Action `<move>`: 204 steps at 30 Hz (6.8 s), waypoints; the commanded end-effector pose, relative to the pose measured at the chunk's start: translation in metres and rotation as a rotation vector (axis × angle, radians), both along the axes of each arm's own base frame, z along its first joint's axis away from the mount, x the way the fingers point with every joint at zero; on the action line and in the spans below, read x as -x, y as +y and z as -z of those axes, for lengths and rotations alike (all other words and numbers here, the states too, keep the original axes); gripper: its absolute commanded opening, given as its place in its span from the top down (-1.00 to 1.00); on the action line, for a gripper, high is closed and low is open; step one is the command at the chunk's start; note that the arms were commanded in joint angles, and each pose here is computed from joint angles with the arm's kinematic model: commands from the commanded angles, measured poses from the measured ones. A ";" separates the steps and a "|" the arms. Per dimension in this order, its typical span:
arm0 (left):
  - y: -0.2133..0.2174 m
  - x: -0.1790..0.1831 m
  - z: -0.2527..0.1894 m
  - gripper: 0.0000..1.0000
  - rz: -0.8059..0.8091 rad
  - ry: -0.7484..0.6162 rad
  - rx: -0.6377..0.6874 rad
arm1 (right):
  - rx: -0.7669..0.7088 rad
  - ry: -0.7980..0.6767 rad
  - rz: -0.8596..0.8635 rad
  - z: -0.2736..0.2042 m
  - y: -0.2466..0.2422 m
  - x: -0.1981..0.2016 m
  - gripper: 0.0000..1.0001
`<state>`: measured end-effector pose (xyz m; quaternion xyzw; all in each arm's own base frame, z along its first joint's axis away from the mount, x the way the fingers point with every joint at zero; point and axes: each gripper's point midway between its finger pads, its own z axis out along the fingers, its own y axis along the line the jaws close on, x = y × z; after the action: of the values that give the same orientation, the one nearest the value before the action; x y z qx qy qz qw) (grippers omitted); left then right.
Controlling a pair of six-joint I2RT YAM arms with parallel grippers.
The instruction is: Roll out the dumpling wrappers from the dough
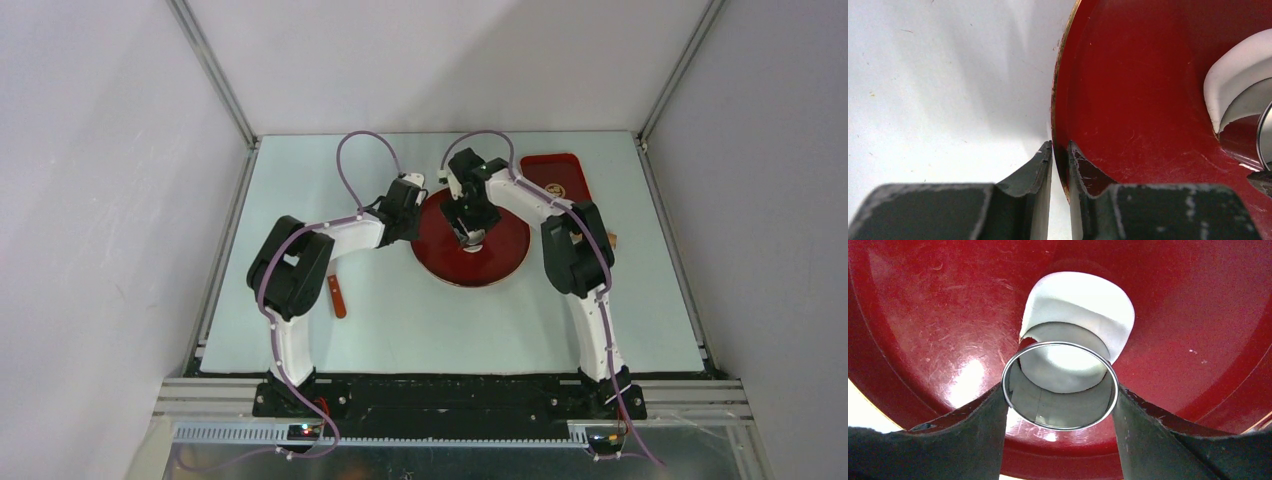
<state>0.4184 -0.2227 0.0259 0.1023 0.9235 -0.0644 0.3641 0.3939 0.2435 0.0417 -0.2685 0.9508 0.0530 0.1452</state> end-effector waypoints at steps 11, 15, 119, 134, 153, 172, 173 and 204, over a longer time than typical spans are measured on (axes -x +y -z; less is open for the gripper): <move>0.008 -0.013 -0.010 0.56 -0.027 -0.030 -0.013 | -0.105 0.320 -0.372 0.022 -0.020 0.034 0.19; 0.009 -0.014 -0.011 0.57 -0.030 -0.032 -0.010 | -0.136 0.257 -0.373 0.022 -0.017 0.031 0.23; 0.012 -0.018 -0.012 0.58 -0.046 -0.025 0.049 | -0.068 -0.456 0.477 0.012 -0.039 -0.066 1.00; 0.011 -0.018 -0.011 0.59 -0.044 -0.017 0.054 | -0.141 -0.421 0.614 0.019 -0.036 -0.066 1.00; 0.011 -0.018 -0.009 0.59 -0.041 -0.007 0.055 | -0.294 -0.336 0.556 -0.012 0.006 -0.077 1.00; 0.010 -0.017 -0.008 0.60 -0.036 0.000 0.060 | -0.238 -0.426 0.420 -0.034 0.022 -0.072 1.00; 0.010 -0.018 -0.008 0.60 -0.036 -0.001 0.061 | -0.243 -0.431 0.423 -0.039 0.021 -0.075 1.00; 0.010 -0.018 -0.007 0.60 -0.037 0.003 0.063 | -0.265 -0.152 0.140 -0.041 -0.022 0.025 1.00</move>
<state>0.4240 -0.2063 0.0219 0.0817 0.9296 -0.0745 0.3517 0.3859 0.2199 0.0650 -0.1418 0.9457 0.1393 0.2572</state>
